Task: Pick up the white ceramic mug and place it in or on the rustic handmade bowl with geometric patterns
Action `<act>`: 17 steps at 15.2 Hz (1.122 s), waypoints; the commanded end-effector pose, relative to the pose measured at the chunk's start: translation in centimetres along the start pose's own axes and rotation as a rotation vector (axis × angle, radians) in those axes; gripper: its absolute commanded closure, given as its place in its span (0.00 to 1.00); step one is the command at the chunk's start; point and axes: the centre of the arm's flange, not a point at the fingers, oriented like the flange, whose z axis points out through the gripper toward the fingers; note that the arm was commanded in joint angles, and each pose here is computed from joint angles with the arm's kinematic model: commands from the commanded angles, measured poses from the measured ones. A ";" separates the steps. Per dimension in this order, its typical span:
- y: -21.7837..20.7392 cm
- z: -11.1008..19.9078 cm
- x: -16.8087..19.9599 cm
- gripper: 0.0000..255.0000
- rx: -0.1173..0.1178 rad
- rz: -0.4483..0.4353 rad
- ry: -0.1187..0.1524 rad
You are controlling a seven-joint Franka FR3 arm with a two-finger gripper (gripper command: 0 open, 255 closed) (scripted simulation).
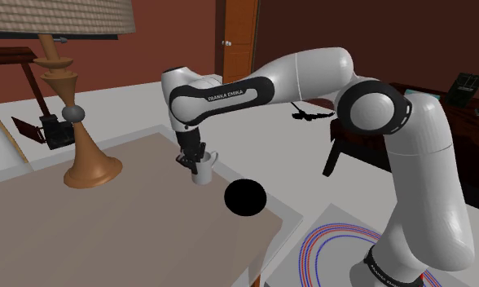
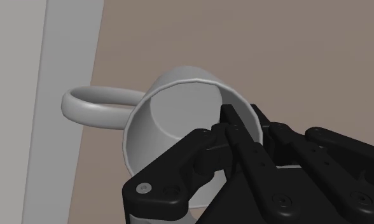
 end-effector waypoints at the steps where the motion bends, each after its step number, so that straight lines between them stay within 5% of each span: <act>1: 0.1 -1.0 -0.2 1.00 0.000 0.000 0.000; 17: 0.3 -9.3 -1.6 1.00 0.000 0.000 0.000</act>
